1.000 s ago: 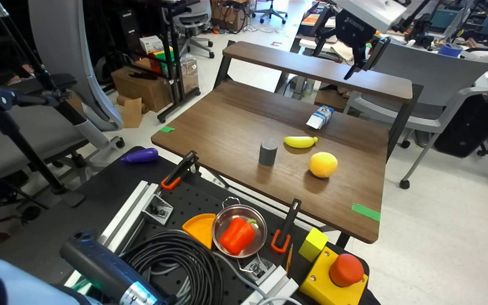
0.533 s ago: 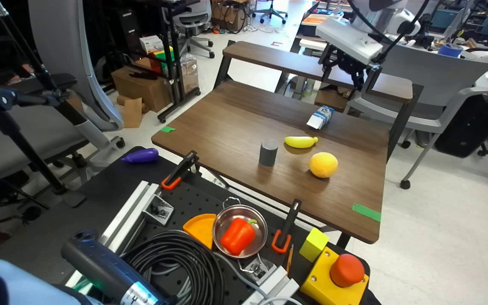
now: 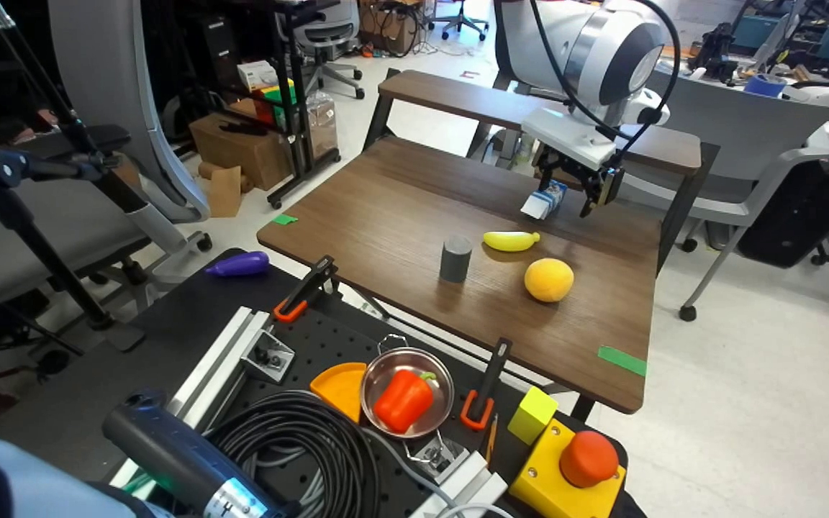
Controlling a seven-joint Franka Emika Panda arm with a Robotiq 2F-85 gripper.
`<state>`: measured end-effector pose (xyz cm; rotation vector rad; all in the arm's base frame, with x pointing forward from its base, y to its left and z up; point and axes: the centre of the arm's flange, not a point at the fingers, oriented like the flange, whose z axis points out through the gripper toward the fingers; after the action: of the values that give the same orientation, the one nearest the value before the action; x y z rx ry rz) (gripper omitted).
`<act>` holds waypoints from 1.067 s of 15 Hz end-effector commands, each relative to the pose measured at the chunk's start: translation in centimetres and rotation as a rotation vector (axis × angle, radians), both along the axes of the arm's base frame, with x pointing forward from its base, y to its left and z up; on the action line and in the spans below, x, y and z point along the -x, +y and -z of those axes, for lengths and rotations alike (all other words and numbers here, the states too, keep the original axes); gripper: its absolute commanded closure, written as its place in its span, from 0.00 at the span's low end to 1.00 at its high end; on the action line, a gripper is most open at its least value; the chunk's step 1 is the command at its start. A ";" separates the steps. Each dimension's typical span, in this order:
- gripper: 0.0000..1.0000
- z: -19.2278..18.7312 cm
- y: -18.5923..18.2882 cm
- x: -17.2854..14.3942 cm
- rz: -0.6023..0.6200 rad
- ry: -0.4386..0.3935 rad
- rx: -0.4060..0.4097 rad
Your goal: Move the milk box forward
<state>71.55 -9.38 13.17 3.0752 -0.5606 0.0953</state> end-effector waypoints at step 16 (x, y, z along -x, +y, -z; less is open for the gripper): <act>0.48 4.0 4.0 -2.6 -0.218 -0.037 0.022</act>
<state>73.37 -5.61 9.81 3.1210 -0.2786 0.1046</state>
